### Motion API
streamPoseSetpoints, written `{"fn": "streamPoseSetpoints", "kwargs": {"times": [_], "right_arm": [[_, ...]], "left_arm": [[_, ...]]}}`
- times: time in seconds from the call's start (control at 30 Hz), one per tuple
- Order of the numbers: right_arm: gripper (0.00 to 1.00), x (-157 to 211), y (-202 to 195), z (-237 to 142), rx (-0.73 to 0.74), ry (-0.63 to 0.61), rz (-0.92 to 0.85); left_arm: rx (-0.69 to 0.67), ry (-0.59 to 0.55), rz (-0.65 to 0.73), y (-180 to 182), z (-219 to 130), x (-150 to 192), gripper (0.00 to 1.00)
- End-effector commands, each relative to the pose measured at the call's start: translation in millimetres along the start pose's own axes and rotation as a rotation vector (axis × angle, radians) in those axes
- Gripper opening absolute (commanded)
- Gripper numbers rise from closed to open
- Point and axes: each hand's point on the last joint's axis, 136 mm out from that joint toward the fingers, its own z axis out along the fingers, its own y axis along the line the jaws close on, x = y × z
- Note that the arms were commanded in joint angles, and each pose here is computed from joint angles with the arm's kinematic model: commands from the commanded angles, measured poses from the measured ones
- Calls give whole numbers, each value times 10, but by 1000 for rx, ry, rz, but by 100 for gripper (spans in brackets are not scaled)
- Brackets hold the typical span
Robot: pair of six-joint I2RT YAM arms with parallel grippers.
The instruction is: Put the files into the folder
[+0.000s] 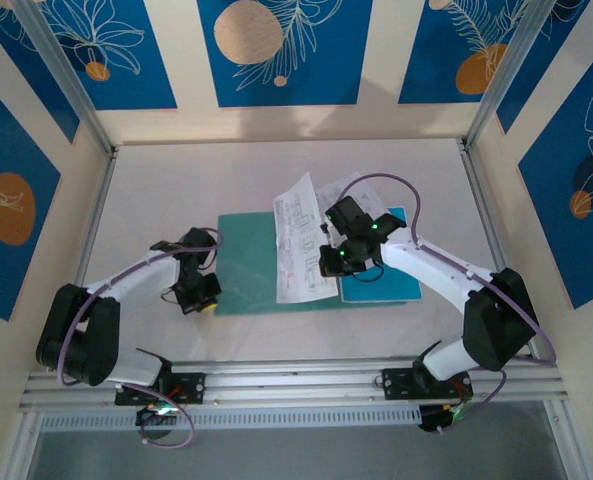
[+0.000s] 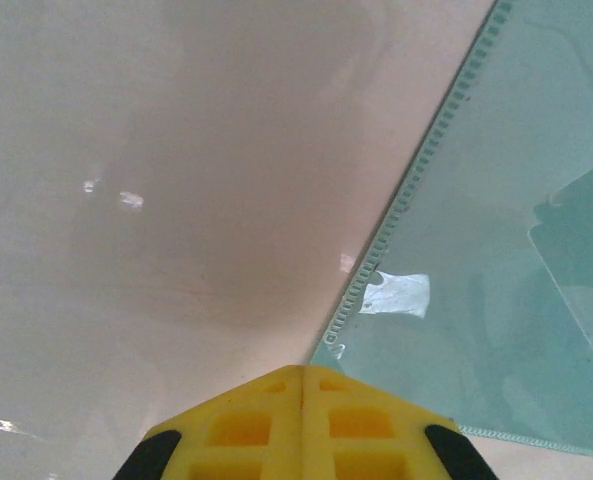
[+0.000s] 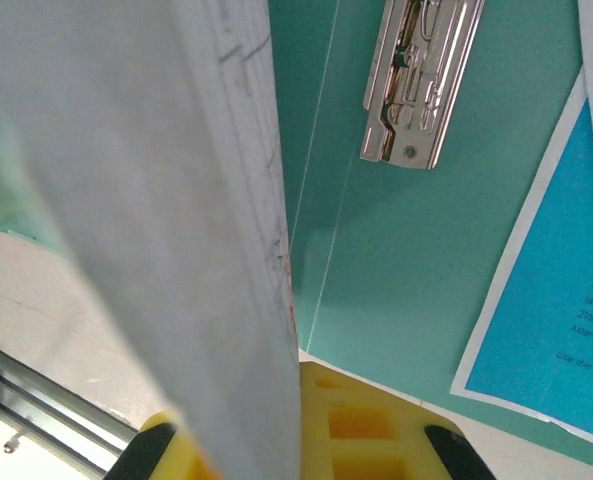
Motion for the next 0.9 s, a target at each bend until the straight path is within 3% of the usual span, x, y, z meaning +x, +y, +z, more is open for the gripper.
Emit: {"fn": "streamPoseSetpoints", "kwargs": {"times": [0.0,0.87], "right_arm": [[0,-32,71,113,-100,21,4],[0,-146,349,531,-416,92,-45]], "left_arm": [[-45,12,-36,153,4,64,0],[-25,54,-86,132,214,100,0]]}}
